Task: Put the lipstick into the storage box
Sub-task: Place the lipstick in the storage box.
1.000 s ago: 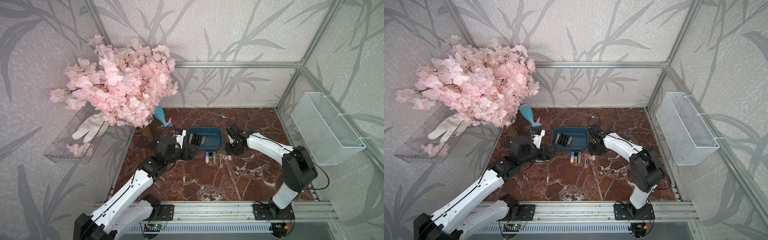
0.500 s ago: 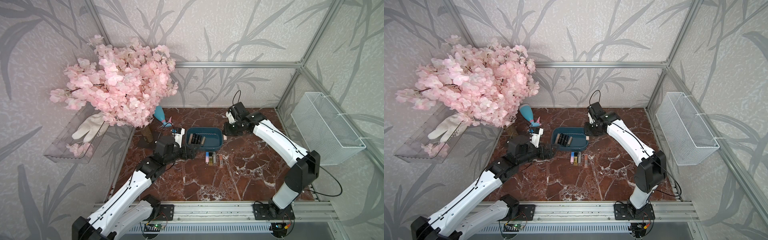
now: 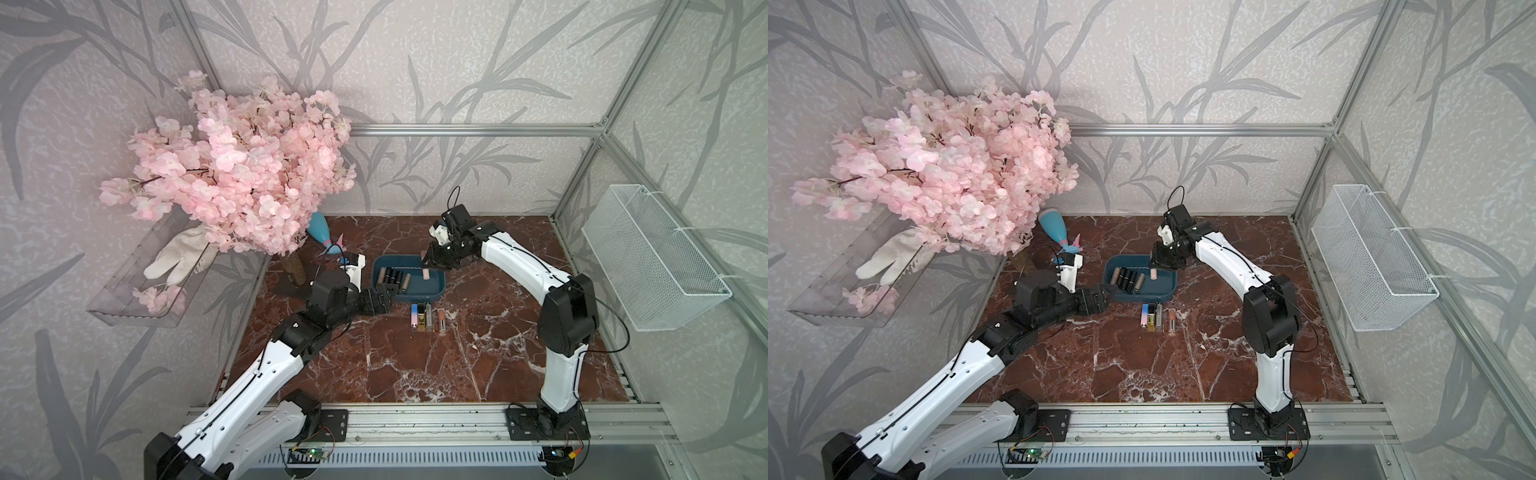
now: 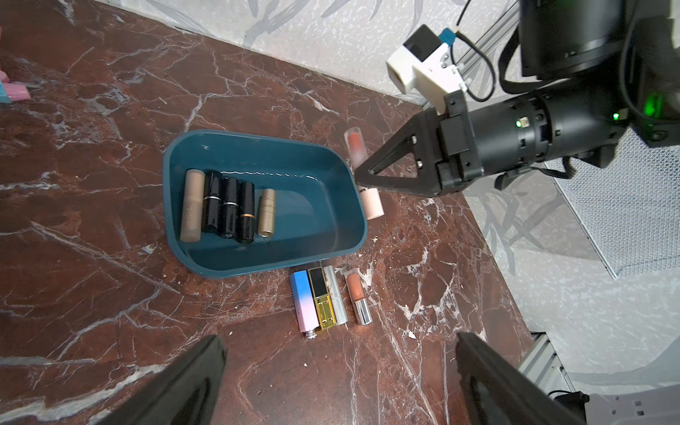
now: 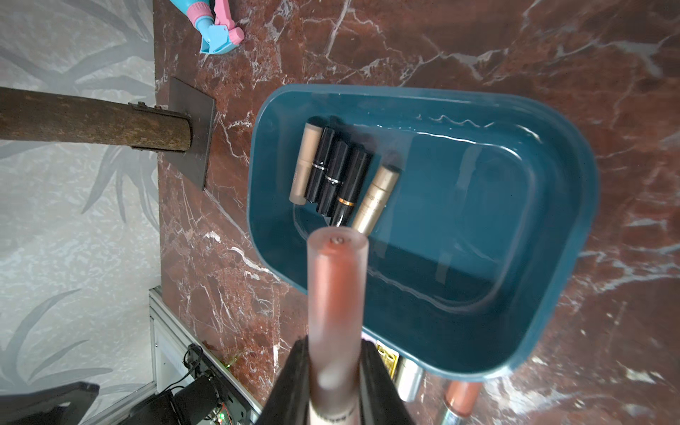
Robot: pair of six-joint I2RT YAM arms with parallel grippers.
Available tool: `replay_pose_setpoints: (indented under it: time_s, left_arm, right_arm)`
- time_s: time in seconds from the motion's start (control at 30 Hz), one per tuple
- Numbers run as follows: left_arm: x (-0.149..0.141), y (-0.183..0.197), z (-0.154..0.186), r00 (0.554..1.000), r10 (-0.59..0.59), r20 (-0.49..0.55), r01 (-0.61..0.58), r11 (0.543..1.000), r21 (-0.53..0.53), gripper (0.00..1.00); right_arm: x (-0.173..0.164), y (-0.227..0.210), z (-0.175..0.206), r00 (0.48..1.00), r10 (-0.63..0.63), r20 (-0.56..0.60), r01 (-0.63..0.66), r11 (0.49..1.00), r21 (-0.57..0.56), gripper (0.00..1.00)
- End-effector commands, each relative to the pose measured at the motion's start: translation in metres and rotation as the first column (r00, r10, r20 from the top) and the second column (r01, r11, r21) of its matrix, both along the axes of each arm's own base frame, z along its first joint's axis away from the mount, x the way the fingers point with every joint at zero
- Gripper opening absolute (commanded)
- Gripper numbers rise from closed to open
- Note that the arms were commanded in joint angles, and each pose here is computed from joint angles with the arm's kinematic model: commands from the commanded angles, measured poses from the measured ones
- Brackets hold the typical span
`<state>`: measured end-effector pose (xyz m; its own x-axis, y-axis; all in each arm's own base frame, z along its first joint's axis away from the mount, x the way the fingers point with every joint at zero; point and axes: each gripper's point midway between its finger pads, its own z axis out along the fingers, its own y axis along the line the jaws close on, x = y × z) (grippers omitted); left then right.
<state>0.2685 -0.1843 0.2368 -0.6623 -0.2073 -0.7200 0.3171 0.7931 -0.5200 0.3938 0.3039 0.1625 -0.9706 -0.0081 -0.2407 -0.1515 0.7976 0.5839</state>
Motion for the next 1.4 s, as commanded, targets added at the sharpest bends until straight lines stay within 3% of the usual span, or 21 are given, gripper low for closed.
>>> replay_pose_setpoints:
  time_s: [0.0,0.1,0.2,0.47,0.63,0.83,1.37]
  left_arm:
    - [-0.001,-0.004,0.007,0.999,-0.049,0.022,0.049,0.999,0.023,1.00]
    - [-0.004,-0.009,0.003,0.996,-0.085,-0.004,0.085,0.996,0.029,1.00]
    - [0.000,-0.003,0.003,0.999,-0.030,-0.020,0.031,0.999,0.031,1.00]
    - [0.007,0.006,0.003,0.999,0.034,0.036,-0.035,0.999,0.016,1.00]
    - [0.017,-0.003,0.001,0.995,-0.029,0.091,0.022,0.997,0.080,1.00]
    - [0.021,-0.023,-0.007,0.992,-0.113,0.053,0.110,0.992,0.057,1.00]
    - [0.022,-0.027,-0.012,0.985,-0.163,0.052,0.156,0.982,0.108,1.00]
  right_arm:
    - [0.015,0.011,-0.003,1.000,-0.028,0.006,0.028,0.998,0.051,0.18]
    - [0.024,0.011,-0.014,0.998,-0.059,-0.016,0.060,0.998,0.034,0.18]
    - [0.028,0.011,-0.028,0.996,-0.065,-0.063,0.065,0.998,-0.007,0.18]
    - [0.047,0.020,-0.051,0.995,-0.050,-0.081,0.049,0.999,-0.022,0.18]
    - [0.059,0.023,-0.058,0.998,-0.022,-0.066,0.018,0.998,-0.060,0.18]
    - [0.060,0.019,-0.071,0.994,-0.051,-0.102,0.042,0.995,-0.088,0.18]
    - [0.043,0.009,-0.116,0.981,-0.096,-0.167,0.075,0.989,-0.124,0.19]
